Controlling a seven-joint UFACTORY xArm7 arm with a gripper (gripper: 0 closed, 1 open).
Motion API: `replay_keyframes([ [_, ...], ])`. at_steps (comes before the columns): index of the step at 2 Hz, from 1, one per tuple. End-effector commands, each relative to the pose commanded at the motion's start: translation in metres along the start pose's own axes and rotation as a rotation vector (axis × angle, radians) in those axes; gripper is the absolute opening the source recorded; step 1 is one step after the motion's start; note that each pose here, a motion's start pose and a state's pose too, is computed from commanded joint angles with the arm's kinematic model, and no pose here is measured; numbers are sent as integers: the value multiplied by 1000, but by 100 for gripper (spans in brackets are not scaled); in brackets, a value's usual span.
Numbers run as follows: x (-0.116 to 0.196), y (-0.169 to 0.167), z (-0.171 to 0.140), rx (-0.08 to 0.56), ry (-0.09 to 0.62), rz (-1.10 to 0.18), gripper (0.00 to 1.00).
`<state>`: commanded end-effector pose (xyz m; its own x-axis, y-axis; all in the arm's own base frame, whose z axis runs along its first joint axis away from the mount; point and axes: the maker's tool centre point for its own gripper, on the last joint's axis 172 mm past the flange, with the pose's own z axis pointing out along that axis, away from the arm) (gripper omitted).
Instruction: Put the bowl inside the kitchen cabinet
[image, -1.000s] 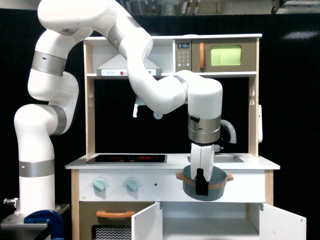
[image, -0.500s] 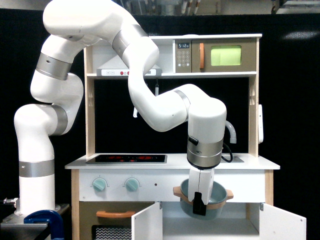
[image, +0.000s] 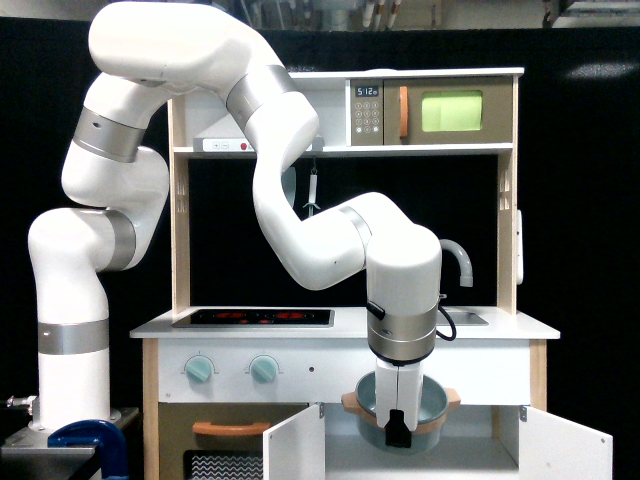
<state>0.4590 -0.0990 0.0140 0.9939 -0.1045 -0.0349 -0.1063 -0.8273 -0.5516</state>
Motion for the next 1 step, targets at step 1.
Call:
replay_keyframes([
  [1, 9, -10, 12, 15, -29, -75, 0],
])
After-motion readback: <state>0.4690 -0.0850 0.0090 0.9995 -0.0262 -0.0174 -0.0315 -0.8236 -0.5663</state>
